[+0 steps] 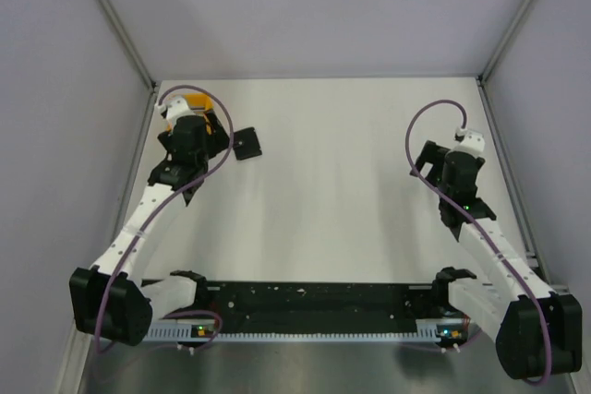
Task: Put the credit cards into the card holder
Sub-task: Move the card holder to the center of the board.
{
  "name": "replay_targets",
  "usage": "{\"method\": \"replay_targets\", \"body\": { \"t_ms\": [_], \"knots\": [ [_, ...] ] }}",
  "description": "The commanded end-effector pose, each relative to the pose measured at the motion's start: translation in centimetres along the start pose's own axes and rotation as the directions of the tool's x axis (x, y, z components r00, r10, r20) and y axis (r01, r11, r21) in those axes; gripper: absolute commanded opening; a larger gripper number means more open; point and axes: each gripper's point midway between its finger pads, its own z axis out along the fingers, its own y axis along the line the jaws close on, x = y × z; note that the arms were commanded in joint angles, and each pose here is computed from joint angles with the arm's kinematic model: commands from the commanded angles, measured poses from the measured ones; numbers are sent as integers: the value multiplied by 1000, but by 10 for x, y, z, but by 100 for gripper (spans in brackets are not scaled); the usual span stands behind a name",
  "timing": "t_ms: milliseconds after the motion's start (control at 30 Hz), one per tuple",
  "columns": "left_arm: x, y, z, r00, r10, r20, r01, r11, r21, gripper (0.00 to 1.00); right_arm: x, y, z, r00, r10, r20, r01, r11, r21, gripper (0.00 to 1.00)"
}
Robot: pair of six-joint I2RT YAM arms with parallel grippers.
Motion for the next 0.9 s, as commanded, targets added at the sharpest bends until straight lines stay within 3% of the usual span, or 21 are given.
{"method": "replay_targets", "body": {
  "t_ms": [0, 133, 200, 433, 600, 867],
  "knots": [
    [-32, 14, -6, 985, -142, 100, 153, 981, -118, 98, -9, 11, -6, 1000, 15, 9, -15, 999, -45, 99],
    [-15, 22, 8, 979, -201, 39, 205, 963, -174, 98, -12, 15, -6, 1000, 14, 10, -14, 998, -65, 99],
    [-15, -7, 15, 991, -132, -29, 132, 991, -3, 98, -7, 15, -8, 1000, 10, -16, -11, 998, -68, 99],
    [-4, -86, 44, 979, 9, -204, 47, 962, 270, 98, -1, 27, -13, 997, 39, -68, -47, 991, -127, 99],
    [33, -109, 91, 925, 129, -357, -54, 975, 214, 93, 4, 36, -18, 992, 64, -111, -83, 982, -169, 99],
    [72, -100, 157, 881, 157, -446, -130, 987, 91, 95, 14, 43, -23, 984, 79, -159, -112, 972, -207, 99]
  ]
}}
